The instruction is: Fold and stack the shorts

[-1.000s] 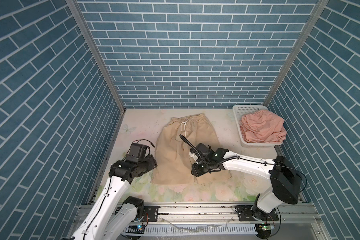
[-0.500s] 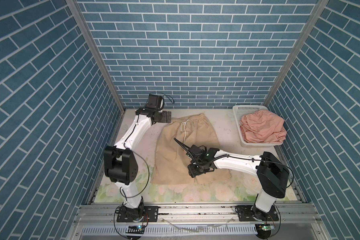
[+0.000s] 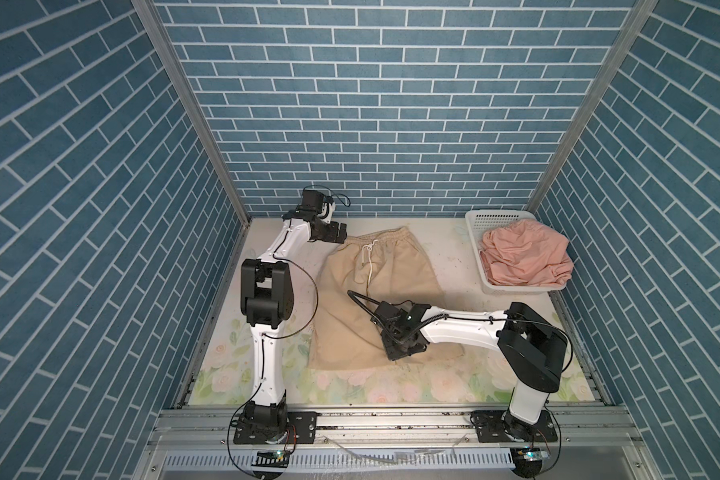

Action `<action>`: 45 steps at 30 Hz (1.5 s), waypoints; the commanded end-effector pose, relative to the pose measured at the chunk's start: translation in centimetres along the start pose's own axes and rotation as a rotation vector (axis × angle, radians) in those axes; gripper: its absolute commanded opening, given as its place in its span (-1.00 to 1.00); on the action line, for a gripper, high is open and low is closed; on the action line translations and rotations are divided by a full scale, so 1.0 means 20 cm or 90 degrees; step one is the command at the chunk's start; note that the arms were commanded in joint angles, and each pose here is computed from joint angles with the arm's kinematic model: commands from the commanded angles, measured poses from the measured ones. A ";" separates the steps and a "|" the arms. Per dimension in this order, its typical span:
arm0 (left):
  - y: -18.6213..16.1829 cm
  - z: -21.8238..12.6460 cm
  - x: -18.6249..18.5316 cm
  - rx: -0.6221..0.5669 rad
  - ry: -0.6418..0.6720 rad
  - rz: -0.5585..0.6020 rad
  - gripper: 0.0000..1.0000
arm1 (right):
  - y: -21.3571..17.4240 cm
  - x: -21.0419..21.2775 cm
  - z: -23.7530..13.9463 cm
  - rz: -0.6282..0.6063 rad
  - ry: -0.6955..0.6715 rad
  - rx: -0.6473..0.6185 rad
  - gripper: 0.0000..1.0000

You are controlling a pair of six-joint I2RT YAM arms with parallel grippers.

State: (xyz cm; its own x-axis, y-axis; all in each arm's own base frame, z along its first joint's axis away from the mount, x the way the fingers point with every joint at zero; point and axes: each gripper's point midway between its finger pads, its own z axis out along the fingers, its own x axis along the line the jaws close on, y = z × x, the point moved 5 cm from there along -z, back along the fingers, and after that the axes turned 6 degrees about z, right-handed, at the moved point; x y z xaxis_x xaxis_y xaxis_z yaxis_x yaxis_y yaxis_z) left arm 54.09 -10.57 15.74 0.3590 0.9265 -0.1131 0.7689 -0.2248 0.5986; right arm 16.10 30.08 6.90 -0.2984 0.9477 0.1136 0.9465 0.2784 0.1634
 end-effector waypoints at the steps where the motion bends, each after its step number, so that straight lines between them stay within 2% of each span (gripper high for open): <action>1: -0.01 0.07 -0.04 0.014 -0.045 0.016 0.99 | -0.08 -0.08 -0.01 0.036 -0.016 0.010 -0.62; 2: -0.02 0.10 -0.05 0.022 -0.051 0.025 0.99 | -0.09 -0.10 -0.02 0.040 -0.016 0.007 -0.70; 5: -0.05 0.17 -0.08 0.044 -0.051 0.051 0.99 | -0.10 -0.15 -0.03 0.045 -0.003 -0.004 -0.77; 9: -0.10 0.24 -0.09 0.084 -0.049 0.054 0.98 | -0.09 -0.20 -0.05 0.058 0.018 -0.014 -0.78; 13: -0.14 0.27 -0.05 0.119 -0.005 0.053 0.77 | -0.07 -0.24 -0.07 0.069 0.021 -0.022 -0.77; 17: -0.20 0.29 -0.04 0.145 0.003 0.036 0.32 | -0.06 -0.29 -0.09 0.080 0.018 -0.032 -0.81; 18: -0.21 0.29 -0.03 0.152 0.009 0.030 0.13 | -0.06 -0.31 -0.09 0.082 0.015 -0.031 -0.83; 21: -0.22 0.29 -0.01 0.168 0.033 0.026 -0.64 | -0.08 -0.35 -0.09 0.083 0.004 -0.025 -0.89; 23: -0.24 0.27 0.02 0.183 0.065 0.017 -1.00 | -0.09 -0.39 -0.09 0.081 -0.009 -0.017 -0.93; 28: -0.30 0.18 0.13 0.211 0.109 -0.031 -1.00 | -0.10 -0.48 -0.08 0.067 -0.041 0.010 -0.96; 33: -0.43 0.01 0.30 0.221 0.147 -0.130 -1.00 | -0.06 -0.57 -0.08 0.070 -0.060 0.033 -0.96; 35: -0.46 -0.06 0.32 0.196 0.125 -0.163 -1.00 | -0.03 -0.59 -0.10 0.067 -0.054 0.029 -0.96; 37: -0.44 -0.08 0.27 0.150 0.065 -0.165 -0.94 | -0.01 -0.58 -0.11 0.058 -0.044 0.021 -0.96; 38: -0.41 -0.08 0.23 0.130 0.037 -0.159 -0.70 | 0.00 -0.57 -0.11 0.054 -0.035 0.018 -0.96; 39: -0.38 -0.08 0.19 0.107 0.013 -0.151 -0.33 | 0.00 -0.57 -0.11 0.052 -0.026 0.015 -0.96; 42: -0.29 -0.03 0.09 0.067 -0.036 -0.130 0.28 | 0.00 -0.55 -0.11 0.061 -0.004 0.007 -0.96; 43: -0.27 -0.01 0.07 0.063 -0.042 -0.122 0.43 | -0.01 -0.55 -0.11 0.069 -0.003 0.007 -0.96; 45: -0.24 0.04 0.04 0.063 -0.044 -0.106 0.55 | -0.01 -0.55 -0.11 0.081 0.007 0.001 -0.97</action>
State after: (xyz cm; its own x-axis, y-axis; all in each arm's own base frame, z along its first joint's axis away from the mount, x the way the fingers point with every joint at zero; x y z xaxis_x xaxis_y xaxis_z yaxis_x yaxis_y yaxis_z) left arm 49.64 -6.12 12.02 0.1738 0.9617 -0.2119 0.8991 -0.0672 0.4326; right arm 19.14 19.11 7.28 -0.1829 0.9778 0.1025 0.9765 0.1685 0.1345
